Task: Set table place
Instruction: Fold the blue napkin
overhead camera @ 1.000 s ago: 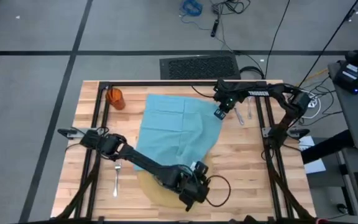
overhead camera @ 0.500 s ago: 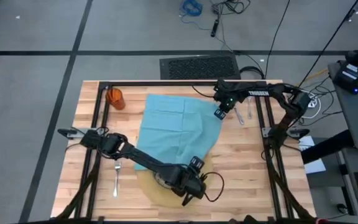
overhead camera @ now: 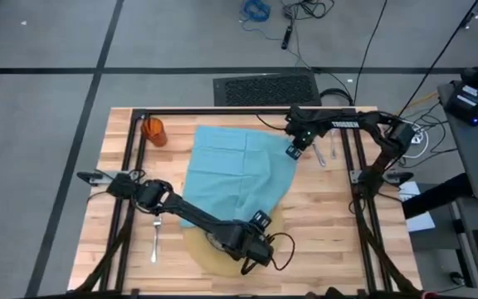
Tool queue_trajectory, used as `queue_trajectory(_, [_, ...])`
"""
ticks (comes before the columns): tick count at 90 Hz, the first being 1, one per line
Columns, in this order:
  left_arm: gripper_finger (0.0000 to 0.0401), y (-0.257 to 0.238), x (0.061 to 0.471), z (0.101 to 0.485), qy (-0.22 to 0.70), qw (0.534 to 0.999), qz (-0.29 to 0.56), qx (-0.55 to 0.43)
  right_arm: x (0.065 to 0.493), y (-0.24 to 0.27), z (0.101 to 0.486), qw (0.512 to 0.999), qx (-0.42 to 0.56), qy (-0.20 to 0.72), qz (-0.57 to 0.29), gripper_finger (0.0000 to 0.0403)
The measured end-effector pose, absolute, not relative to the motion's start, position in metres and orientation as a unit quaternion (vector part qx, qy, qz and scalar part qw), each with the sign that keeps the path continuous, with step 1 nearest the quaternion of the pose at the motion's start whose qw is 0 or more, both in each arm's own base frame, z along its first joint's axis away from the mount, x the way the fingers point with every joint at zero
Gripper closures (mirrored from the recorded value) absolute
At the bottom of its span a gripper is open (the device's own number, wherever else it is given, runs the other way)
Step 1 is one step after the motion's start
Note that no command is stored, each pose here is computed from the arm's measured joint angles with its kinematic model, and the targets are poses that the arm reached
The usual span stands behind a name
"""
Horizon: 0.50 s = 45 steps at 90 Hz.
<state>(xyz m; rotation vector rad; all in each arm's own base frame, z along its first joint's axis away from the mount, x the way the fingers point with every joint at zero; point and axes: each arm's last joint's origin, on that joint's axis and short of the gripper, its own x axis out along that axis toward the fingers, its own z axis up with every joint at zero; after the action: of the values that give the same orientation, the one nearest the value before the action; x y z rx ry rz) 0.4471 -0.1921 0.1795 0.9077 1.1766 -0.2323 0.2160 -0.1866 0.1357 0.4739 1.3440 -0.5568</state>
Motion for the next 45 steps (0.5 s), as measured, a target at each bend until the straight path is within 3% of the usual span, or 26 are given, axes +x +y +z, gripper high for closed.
queue_trajectory(45, [0.0268,-0.1867,0.4506,0.175,0.537,0.724,-0.106,0.419,0.2162,-0.1868,0.1358,0.724,0.219,0.605,-0.247,0.0403])
